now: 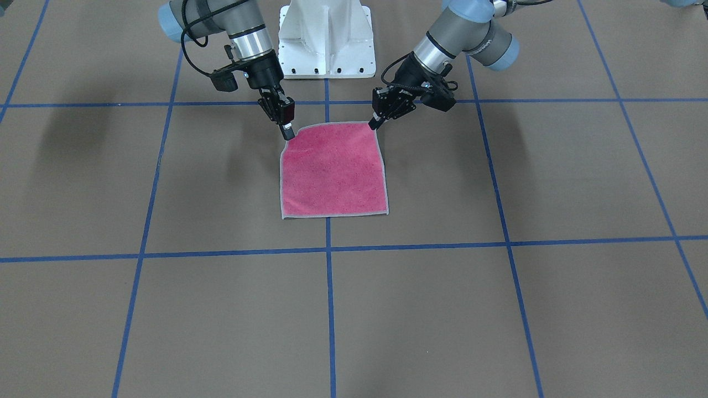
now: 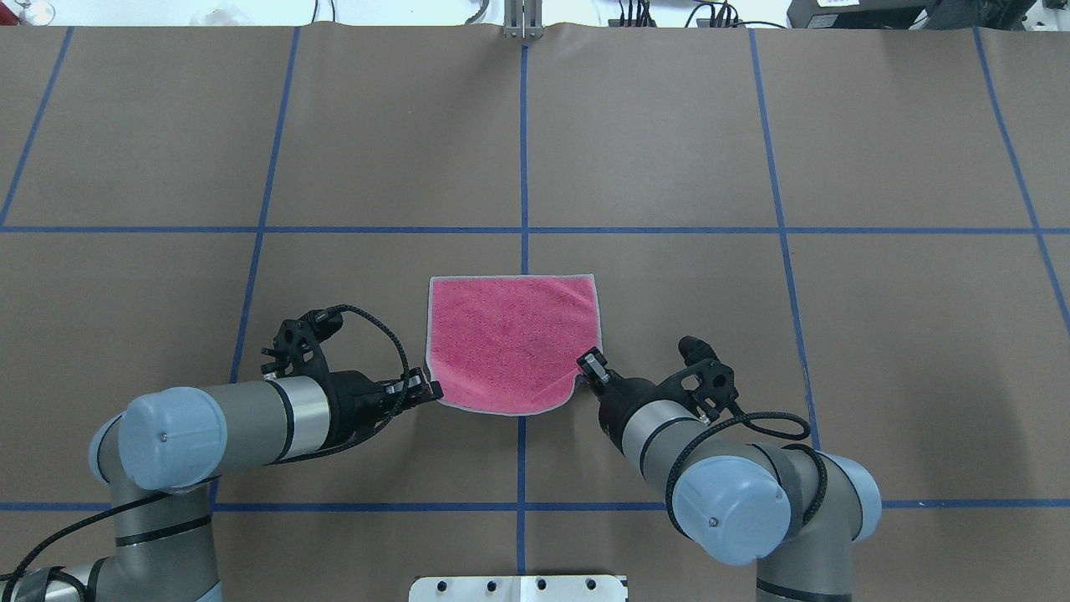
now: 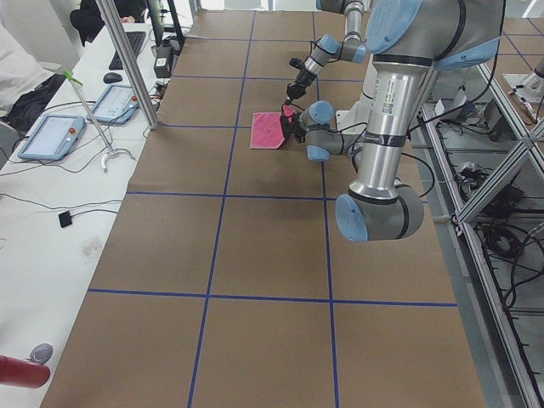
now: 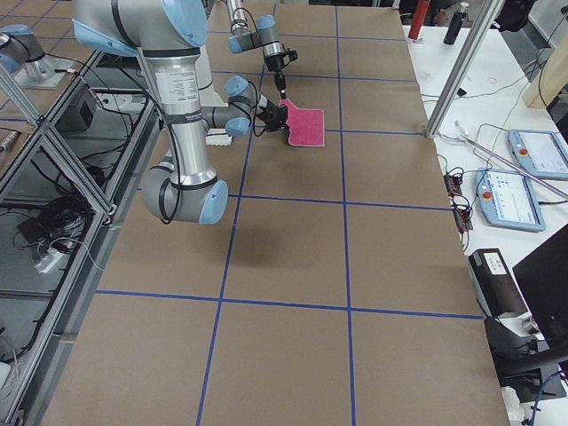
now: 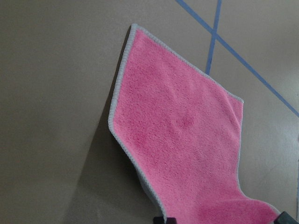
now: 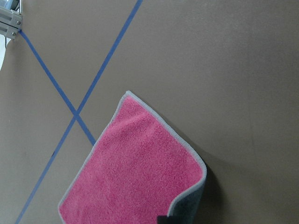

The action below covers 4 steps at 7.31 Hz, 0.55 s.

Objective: Fold towel twice with both arms
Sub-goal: 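Lift the near edge with both grippers and fold it away from the robot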

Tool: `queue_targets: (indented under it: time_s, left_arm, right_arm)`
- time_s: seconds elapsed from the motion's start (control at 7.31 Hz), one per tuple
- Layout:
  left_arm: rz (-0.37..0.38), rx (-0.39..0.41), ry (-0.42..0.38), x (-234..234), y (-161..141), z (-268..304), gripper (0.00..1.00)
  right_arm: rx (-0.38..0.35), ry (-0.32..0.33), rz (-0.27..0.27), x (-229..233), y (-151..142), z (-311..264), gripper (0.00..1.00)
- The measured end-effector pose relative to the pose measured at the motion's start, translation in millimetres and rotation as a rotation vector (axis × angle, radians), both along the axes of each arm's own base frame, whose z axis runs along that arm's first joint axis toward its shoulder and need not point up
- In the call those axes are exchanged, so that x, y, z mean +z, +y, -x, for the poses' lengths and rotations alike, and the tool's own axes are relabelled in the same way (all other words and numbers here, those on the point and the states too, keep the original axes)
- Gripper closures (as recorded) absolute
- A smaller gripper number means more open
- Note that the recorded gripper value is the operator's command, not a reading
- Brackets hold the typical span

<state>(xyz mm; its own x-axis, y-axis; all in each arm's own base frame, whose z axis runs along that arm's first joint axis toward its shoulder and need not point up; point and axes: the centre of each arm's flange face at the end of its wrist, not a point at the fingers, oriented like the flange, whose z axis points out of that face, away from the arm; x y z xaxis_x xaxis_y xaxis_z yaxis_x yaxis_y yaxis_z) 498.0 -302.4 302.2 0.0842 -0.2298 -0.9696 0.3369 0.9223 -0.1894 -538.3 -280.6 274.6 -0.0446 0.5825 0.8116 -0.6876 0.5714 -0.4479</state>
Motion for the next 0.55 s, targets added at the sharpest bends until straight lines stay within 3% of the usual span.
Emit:
queue_targets:
  time_s: [0.55]
  left_arm:
    - [0.026, -0.063, -0.050, -12.1, -36.8, 0.1, 1.00]
  right_arm:
    - [0.051, 0.021, -0.003, 1.3, -34.6, 2.2, 1.00]
